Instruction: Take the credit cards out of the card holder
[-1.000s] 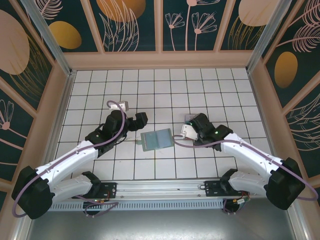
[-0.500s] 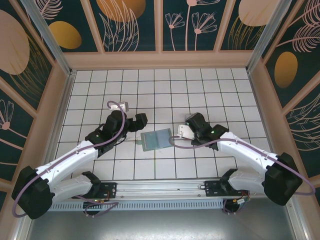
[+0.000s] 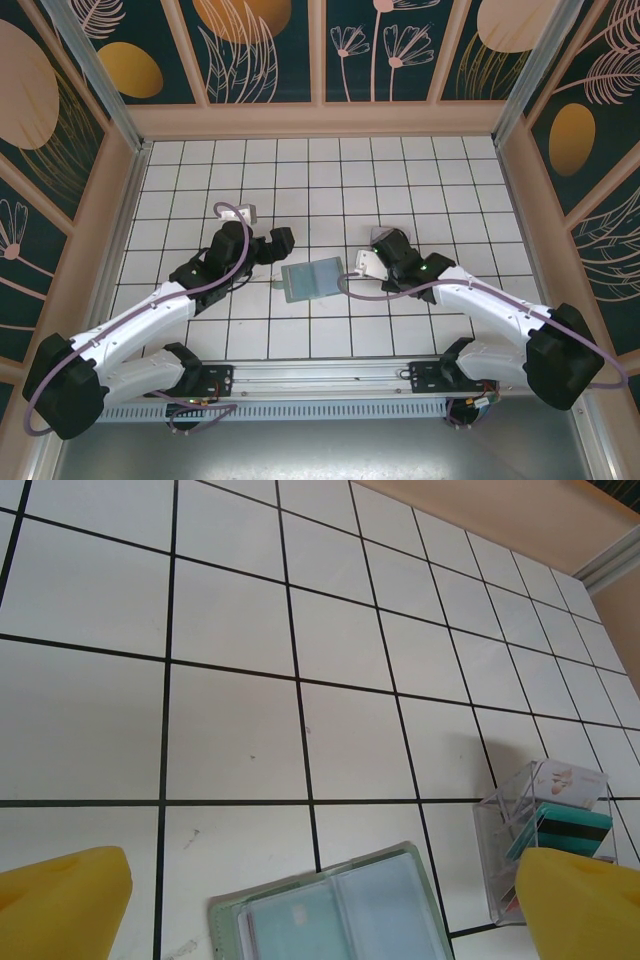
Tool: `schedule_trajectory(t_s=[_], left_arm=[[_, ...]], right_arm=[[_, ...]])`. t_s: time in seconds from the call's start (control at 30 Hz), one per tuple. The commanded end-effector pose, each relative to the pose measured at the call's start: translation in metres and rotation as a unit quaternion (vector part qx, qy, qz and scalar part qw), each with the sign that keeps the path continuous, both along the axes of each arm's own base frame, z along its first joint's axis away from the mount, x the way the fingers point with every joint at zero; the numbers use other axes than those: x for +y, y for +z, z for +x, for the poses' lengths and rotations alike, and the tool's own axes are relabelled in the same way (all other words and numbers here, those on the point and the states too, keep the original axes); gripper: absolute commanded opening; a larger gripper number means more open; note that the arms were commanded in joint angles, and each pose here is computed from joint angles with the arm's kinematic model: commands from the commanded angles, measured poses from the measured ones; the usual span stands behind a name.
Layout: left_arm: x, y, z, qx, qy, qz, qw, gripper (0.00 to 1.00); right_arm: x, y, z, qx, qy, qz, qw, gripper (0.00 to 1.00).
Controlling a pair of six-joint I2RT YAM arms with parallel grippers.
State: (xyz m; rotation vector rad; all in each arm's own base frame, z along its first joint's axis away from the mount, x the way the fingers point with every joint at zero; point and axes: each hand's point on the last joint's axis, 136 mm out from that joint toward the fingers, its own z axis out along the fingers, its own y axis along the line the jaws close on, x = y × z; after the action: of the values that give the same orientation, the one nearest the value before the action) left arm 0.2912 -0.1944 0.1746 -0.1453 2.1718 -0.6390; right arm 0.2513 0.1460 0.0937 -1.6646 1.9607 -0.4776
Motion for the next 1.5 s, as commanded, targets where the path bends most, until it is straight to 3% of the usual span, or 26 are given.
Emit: schedule_trajectory(t_s=[0.0, 0.23, 0.37, 0.47, 0.67, 0.77, 0.93, 1.17, 1.27, 1.47], left_arm=[[0.001, 0.004, -0.002, -0.007, -0.002, 0.002, 1.000, 0.99], [0.000, 0.003, -0.003, -0.004, -0.005, -0.001, 1.000, 0.98], [0.001, 0.001, -0.004, -0.002, -0.001, -0.002, 1.000, 0.99], [0.000, -0.004, -0.005, 0.008, -0.001, -0.006, 1.000, 0.98], [-0.009, -0.020, -0.012, 0.051, -0.016, -0.017, 0.998, 0.95], [-0.017, -0.031, -0.017, 0.079, -0.034, -0.026, 0.996, 0.89], [-0.026, -0.055, -0.028, 0.129, -0.056, -0.028, 0.990, 0.76], [-0.039, -0.088, -0.037, 0.197, -0.081, -0.025, 0.977, 0.60], [-0.044, -0.094, -0.038, 0.210, -0.088, -0.024, 0.973, 0.56], [-0.049, -0.109, -0.041, 0.233, -0.100, -0.013, 0.967, 0.52]], right_arm=[[-0.004, 0.007, 0.018, -0.042, -0.045, 0.013, 0.998, 0.30], [-0.008, 0.016, 0.031, -0.065, -0.094, 0.037, 0.993, 0.35], [0.007, 0.038, 0.035, -0.057, -0.125, 0.116, 0.984, 0.34], [0.023, 0.047, 0.037, -0.036, -0.147, 0.182, 0.972, 0.23], [0.069, 0.064, 0.036, 0.058, -0.222, 0.340, 0.912, 0.12], [0.090, 0.059, 0.035, 0.110, -0.271, 0.382, 0.876, 0.06], [0.112, 0.033, 0.029, 0.186, -0.348, 0.414, 0.820, 0.00], [0.120, -0.015, 0.010, 0.231, -0.411, 0.424, 0.774, 0.00], [0.115, -0.036, 0.003, 0.234, -0.441, 0.406, 0.765, 0.00], [0.110, -0.067, -0.008, 0.219, -0.464, 0.363, 0.778, 0.00]])
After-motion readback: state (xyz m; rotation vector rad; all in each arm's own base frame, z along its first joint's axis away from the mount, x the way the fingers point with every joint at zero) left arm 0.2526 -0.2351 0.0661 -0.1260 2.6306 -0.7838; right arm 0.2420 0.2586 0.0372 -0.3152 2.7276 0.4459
